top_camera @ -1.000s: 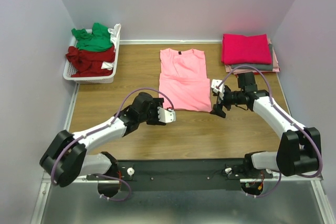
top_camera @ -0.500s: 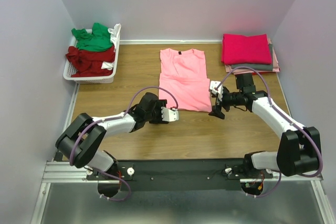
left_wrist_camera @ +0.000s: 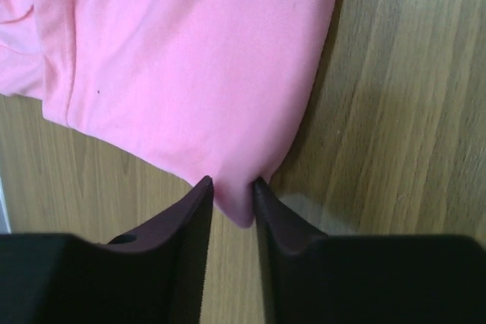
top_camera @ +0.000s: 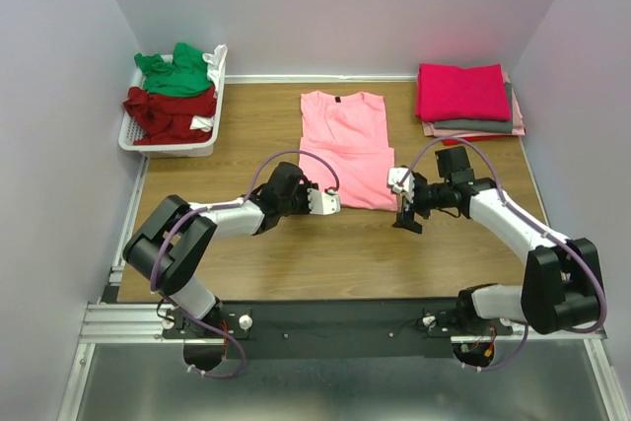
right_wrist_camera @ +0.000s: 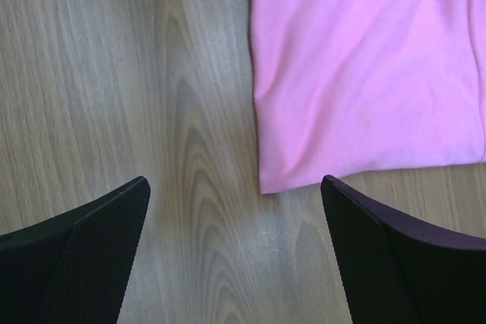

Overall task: Fold and stack the t-shirts
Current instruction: Fold the tshirt

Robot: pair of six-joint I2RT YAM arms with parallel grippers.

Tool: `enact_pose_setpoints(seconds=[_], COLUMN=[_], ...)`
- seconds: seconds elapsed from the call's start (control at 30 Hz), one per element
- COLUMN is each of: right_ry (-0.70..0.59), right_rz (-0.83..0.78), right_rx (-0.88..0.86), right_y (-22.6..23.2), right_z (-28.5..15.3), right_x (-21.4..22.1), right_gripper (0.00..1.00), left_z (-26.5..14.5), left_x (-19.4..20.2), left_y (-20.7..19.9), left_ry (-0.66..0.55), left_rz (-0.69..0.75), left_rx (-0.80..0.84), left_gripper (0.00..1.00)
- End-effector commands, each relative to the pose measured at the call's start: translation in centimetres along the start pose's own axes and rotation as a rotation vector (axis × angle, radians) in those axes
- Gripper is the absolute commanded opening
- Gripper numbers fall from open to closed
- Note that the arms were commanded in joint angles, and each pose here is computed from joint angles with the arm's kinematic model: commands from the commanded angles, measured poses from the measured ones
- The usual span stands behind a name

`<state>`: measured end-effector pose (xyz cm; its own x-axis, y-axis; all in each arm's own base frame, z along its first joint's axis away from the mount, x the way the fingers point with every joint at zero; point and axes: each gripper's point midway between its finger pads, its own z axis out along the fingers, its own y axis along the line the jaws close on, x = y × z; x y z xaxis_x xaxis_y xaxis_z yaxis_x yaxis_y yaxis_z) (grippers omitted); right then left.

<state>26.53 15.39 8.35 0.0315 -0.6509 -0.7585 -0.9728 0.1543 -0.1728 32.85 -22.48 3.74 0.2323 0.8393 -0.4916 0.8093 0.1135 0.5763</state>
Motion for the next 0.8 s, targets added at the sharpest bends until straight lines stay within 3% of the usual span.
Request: enact_pose_setpoints(seconds=[0.0, 0.17, 0.3, 0.43, 0.6, 0.67, 0.77], right_ry=[0.058, 0.164, 0.181, 0.193, 0.192, 0.199, 0.210], right_rz=[-0.179, -0.267, -0.280, -0.255, -0.245, -0.240, -0.253], right_rx=[0.020, 0.050, 0.056, 0.084, 0.107, 0.112, 0.110], right_y=[-0.1, -1.1, -1.5, -2.6, -3.2, -3.4, -3.5], right_z=[0.3, 1.6, 3.0, 3.5, 3.5, 3.5, 3.6], right_x=[0.5, 2.3, 2.3, 2.5, 2.3, 2.4, 2.6], right_gripper=[1.00, 1.00, 1.00, 1.00, 1.00, 1.00, 1.00], left_z=[0.0, -0.7, -1.5, -2.3, -1.5, -0.8, -0.2], left_x=[-1.0, -1.7, -2.2, -1.9, -1.4, -1.4, -1.0], left_y=[0.2, -0.1, -0.4, -0.9, -1.7, -1.9, -2.0], left_ry=[-0.049, -0.087, -0.112, -0.118, -0.097, -0.086, -0.062], left_rz=[-0.011, -0.010, -0.002, 0.017, 0.019, 0.012, 0.007], left_rx=[0.007, 0.014, 0.019, 0.010, 0.047, 0.082, 0.104], left_gripper=[0.28, 0.28, 0.49, 0.57, 0.58, 0.48, 0.46])
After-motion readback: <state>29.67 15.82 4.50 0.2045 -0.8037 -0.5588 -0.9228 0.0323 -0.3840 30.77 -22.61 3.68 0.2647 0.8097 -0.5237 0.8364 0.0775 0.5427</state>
